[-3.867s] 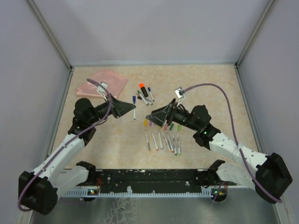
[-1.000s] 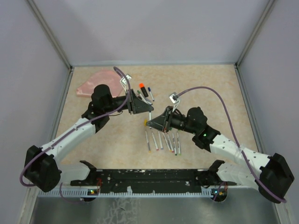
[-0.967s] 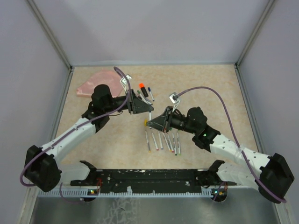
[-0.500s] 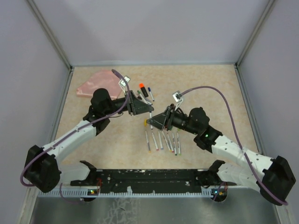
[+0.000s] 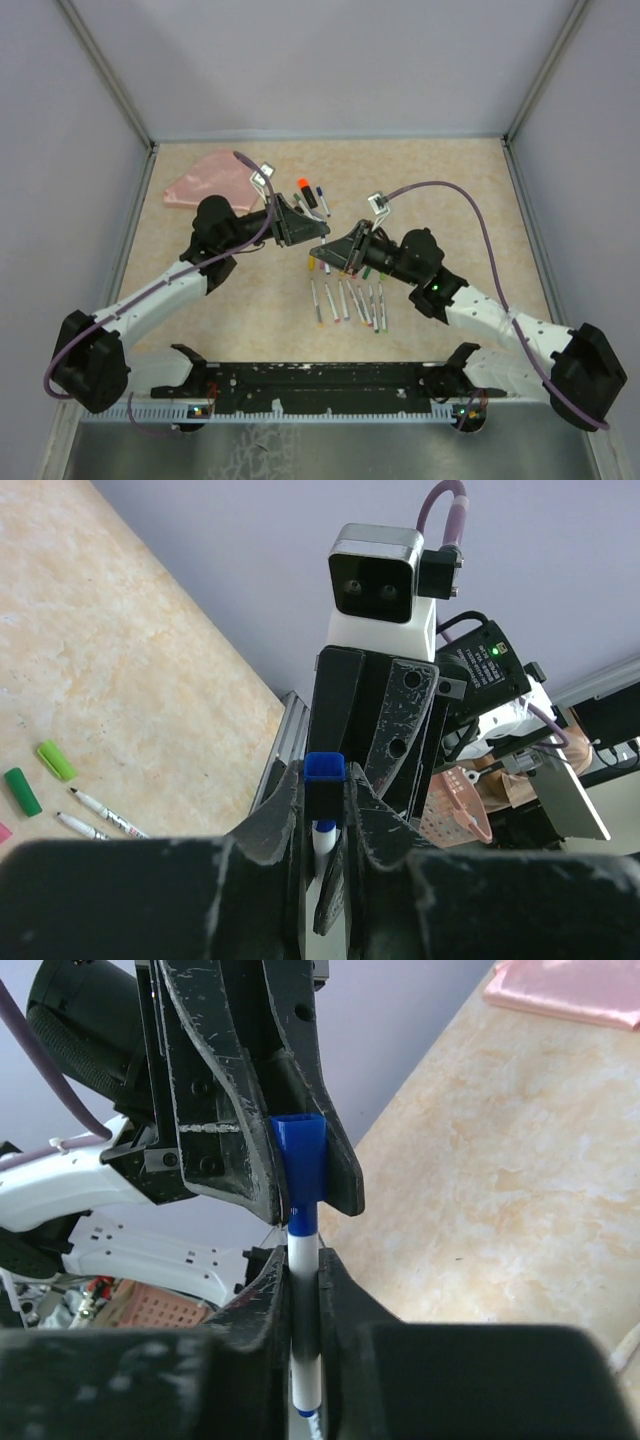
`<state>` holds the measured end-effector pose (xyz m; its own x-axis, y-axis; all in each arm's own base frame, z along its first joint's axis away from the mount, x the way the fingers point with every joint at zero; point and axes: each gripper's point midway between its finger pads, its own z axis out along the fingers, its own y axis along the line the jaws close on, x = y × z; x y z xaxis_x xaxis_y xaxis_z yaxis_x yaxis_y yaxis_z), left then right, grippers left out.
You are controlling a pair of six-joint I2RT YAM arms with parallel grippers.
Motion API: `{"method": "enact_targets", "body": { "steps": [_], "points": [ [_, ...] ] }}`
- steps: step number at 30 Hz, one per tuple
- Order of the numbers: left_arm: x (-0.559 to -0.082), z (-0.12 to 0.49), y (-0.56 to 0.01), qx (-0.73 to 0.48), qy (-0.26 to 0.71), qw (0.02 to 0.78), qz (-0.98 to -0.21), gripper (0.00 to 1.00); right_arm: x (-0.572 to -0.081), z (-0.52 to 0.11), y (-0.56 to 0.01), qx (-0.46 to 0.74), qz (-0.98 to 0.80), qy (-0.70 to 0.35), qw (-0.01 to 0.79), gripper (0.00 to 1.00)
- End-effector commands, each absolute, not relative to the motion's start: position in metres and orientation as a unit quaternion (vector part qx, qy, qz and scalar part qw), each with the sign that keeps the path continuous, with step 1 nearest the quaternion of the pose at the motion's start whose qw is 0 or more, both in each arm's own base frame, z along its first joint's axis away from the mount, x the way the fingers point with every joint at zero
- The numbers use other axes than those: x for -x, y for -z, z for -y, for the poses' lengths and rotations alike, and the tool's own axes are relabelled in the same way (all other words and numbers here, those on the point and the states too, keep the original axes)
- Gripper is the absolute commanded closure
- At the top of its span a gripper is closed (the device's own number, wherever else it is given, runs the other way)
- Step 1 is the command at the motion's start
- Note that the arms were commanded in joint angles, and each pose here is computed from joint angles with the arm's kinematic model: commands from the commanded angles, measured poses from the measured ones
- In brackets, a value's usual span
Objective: Open the pen caps
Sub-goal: Open the pen cap from the pen.
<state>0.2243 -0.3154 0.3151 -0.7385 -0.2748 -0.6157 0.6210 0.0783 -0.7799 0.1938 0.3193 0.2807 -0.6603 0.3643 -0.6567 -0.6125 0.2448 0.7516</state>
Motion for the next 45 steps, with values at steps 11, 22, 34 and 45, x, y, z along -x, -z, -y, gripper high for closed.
{"method": "enact_targets", "body": {
  "steps": [11, 22, 34, 45],
  "points": [
    [-0.306, 0.276, -0.379, -0.08, 0.602, 0.532, -0.59, 1.0, -0.179, -0.329, -0.285, 0.095, -0.655, -0.657, 0.361, 1.0],
    [-0.358, 0.251, -0.426, -0.062, 0.579, 0.584, -0.565, 1.0, -0.176, -0.325, -0.281, 0.091, -0.659, -0.654, 0.36, 1.0],
    [-0.391, 0.204, -0.444, 0.046, 0.533, 0.635, -0.557, 1.0, -0.172, -0.328, -0.276, 0.097, -0.663, -0.658, 0.345, 1.0],
    [-0.406, 0.18, -0.454, 0.12, 0.515, 0.661, -0.532, 1.0, -0.171, -0.332, -0.269, 0.098, -0.671, -0.657, 0.33, 1.0]
  ]
}}
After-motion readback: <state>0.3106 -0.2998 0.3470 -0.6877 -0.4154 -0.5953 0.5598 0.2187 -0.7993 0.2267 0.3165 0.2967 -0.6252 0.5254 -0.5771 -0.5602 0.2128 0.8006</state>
